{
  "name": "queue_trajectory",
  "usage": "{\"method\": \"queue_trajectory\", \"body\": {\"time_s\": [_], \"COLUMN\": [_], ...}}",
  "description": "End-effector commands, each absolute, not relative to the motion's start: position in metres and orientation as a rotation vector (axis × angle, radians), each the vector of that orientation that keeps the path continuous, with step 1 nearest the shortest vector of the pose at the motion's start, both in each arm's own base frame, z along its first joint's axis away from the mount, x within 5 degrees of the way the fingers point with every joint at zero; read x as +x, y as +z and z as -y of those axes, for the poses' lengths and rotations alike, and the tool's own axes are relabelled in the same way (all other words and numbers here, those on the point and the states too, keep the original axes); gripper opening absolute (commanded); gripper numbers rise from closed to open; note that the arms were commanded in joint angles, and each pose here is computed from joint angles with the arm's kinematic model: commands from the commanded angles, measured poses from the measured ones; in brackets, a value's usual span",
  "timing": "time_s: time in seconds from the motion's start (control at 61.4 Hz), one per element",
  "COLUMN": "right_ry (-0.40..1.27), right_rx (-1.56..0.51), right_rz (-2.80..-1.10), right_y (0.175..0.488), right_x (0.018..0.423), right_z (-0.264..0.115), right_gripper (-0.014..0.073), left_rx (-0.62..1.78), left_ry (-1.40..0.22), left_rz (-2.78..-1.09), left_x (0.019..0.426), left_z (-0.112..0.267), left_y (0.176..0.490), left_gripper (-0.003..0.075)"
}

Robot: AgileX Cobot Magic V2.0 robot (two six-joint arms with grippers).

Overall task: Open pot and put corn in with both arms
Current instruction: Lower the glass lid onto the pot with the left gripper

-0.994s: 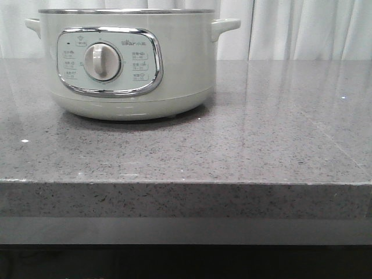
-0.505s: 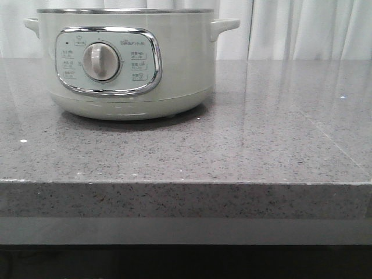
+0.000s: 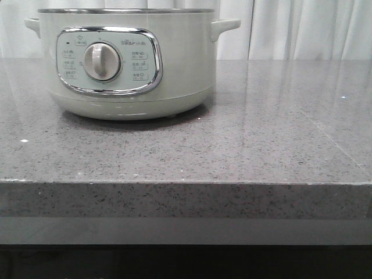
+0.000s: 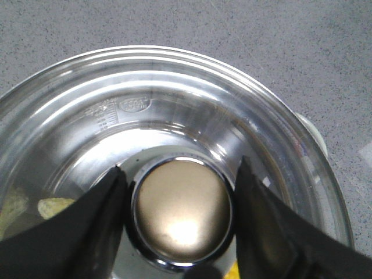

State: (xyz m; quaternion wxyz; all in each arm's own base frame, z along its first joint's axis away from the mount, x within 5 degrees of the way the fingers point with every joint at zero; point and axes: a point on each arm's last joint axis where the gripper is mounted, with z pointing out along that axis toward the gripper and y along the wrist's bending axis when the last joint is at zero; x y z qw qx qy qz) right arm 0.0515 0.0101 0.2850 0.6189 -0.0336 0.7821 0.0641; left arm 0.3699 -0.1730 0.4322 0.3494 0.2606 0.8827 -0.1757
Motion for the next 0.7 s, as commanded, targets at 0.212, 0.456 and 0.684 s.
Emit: {"method": "queue_trajectory", "body": {"time_s": [0.212, 0.456, 0.684], "right_ry": [0.142, 0.142, 0.142], "right_rx": [-0.063, -0.063, -0.063], "right_rz": [-1.704, -1.704, -1.704], "right_y": [0.299, 0.299, 0.299], "right_x": [0.053, 0.053, 0.053], "right_z": [-0.009, -0.009, -0.009], "right_gripper": [-0.0109, -0.0109, -0.0109], "left_rx": [0.607, 0.614, 0.628], "left_ry": [-0.518, -0.521, -0.520], "left_rz": [-2.138, -2.173, -2.229], "left_x": [0.363, 0.363, 0.360], "left_z": [0.175, 0.175, 0.173], "left_y": [0.460, 0.456, 0.452], "left_gripper": [0.0083, 0.0083, 0.0083]}}
